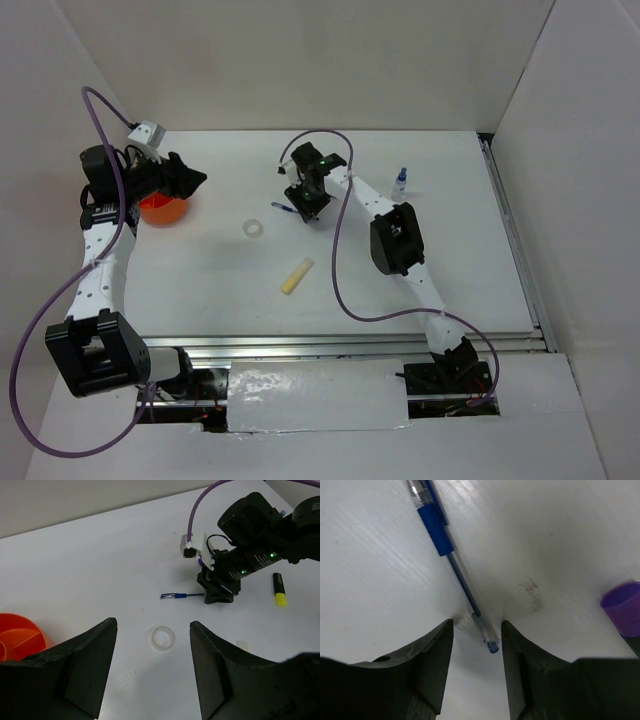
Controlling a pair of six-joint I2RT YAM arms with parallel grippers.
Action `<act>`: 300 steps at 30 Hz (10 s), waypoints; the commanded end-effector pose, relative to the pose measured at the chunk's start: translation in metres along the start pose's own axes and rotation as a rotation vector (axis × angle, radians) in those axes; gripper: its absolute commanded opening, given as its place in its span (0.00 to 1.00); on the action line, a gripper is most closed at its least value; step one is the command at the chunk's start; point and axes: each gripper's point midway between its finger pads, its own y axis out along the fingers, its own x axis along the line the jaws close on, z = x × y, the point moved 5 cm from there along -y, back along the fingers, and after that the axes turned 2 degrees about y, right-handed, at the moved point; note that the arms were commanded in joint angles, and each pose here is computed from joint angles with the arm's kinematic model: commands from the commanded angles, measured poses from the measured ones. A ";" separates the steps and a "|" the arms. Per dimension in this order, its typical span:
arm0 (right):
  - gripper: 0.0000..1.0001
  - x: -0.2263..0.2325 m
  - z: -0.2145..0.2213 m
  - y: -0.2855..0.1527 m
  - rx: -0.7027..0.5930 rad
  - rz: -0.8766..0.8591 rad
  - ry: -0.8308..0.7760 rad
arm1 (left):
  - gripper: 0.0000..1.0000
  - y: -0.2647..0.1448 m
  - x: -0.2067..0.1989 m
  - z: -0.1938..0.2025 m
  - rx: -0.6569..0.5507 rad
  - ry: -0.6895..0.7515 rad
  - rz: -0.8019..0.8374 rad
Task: Sort the stationery into containers
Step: Pick up the pen from the center of the board, then place the pen in the storage box, then pick up the pen from the center of the board.
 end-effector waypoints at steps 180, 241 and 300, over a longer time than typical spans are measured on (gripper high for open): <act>0.99 -0.030 0.148 -0.245 -0.291 0.037 0.287 | 0.76 0.079 -0.206 0.223 0.816 0.162 0.109; 0.99 0.200 0.121 -0.223 -0.575 0.054 -1.437 | 0.00 0.092 -0.254 0.145 0.878 -0.572 0.374; 0.00 0.152 0.050 -0.326 -0.779 -0.249 -0.512 | 0.80 -0.009 -0.147 0.002 0.100 -0.223 0.737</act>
